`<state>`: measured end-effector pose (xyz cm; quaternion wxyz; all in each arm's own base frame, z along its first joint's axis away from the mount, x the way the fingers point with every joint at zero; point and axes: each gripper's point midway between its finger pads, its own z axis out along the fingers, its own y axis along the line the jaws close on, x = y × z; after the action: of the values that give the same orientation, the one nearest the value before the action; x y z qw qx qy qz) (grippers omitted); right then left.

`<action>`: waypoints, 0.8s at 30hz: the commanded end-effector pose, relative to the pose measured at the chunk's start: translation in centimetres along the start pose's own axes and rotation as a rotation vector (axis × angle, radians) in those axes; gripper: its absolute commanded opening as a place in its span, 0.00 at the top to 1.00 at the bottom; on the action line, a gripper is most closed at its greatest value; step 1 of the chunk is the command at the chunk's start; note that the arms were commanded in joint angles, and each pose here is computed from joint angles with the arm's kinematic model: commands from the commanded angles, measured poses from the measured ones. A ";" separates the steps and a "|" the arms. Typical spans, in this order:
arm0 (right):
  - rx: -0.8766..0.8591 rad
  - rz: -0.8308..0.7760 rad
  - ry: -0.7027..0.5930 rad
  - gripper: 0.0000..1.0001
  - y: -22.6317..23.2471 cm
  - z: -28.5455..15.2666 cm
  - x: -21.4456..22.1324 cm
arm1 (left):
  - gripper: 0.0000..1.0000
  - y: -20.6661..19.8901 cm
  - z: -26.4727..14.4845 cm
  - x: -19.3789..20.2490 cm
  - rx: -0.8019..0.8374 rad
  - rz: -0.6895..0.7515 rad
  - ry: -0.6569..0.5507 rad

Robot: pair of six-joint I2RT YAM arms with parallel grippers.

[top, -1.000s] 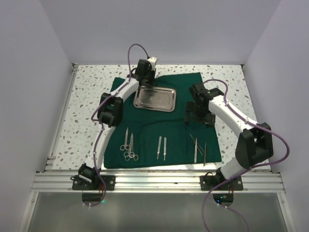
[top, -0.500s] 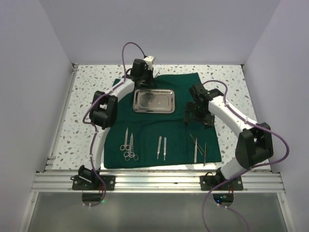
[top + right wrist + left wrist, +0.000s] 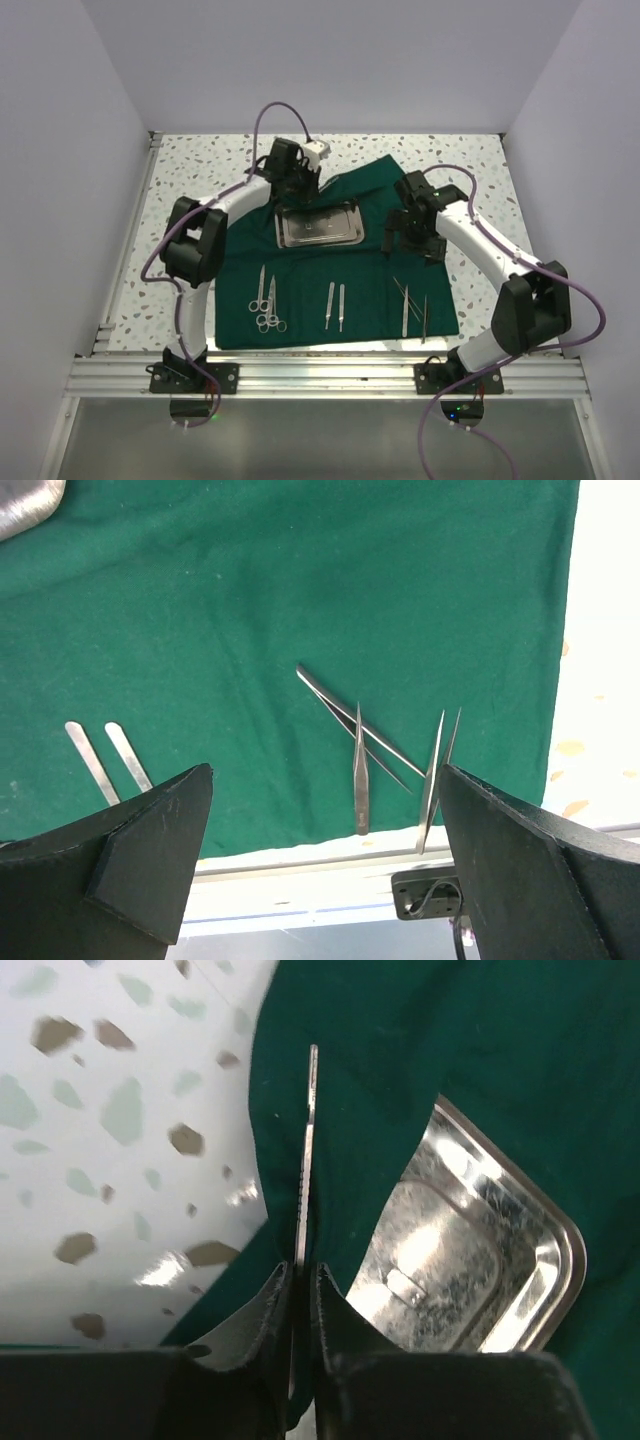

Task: Open and lay out the surgical kit

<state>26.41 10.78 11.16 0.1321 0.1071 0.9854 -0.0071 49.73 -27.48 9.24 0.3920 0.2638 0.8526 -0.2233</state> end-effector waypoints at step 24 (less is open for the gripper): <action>-0.035 0.042 -0.056 0.02 -0.1 -1.1 -0.3 | 0.29 -2.9 -3.7 1.2 -0.089 0.082 0.116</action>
<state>25.30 10.42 11.18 0.1368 0.1211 0.9832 -0.0026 45.34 -28.51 11.07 0.3681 0.3148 0.8542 -0.1889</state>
